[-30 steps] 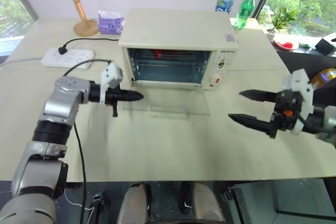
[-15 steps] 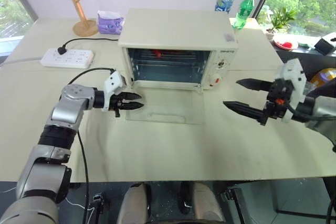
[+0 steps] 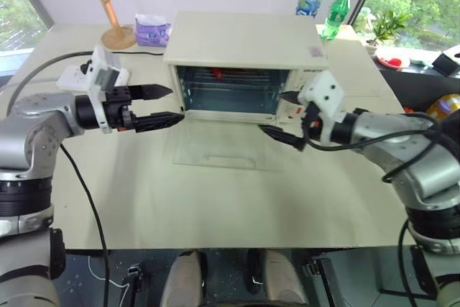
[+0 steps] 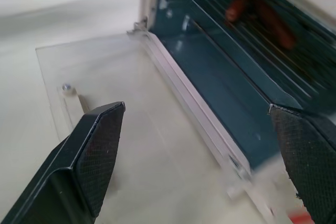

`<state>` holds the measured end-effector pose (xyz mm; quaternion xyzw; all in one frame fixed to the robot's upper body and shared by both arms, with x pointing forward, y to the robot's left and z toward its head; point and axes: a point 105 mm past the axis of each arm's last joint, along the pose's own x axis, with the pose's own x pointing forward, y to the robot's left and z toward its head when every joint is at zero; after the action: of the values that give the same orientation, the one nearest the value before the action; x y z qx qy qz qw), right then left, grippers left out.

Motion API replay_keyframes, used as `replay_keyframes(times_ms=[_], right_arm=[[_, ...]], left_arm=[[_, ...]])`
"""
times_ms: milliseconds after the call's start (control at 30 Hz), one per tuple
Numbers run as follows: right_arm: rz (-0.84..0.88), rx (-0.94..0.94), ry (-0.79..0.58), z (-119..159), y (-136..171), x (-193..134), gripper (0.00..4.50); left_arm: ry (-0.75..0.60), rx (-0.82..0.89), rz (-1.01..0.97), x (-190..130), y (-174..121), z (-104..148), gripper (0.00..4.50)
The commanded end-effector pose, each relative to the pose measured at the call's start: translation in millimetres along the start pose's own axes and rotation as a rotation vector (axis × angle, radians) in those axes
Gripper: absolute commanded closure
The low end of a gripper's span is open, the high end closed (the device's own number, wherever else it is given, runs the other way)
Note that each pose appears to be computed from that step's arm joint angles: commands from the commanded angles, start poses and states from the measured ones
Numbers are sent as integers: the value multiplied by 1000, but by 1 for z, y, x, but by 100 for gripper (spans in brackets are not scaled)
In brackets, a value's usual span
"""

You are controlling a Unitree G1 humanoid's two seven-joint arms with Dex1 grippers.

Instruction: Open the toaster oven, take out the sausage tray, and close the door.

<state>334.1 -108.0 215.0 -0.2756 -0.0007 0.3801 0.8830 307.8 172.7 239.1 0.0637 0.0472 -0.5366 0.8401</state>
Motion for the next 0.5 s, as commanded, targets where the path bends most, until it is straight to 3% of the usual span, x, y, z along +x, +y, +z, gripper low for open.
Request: replay_keyframes(times_ms=[33, 500], right_arm=[[-102, -193, -2, 5, -15, 19, 0], [-184, -574, -28, 11, -21, 97, 0]], left_arm=[[-5, 40, 9, -5, -5, 8, 9], [1, 40, 23, -1, -2, 4, 9]])
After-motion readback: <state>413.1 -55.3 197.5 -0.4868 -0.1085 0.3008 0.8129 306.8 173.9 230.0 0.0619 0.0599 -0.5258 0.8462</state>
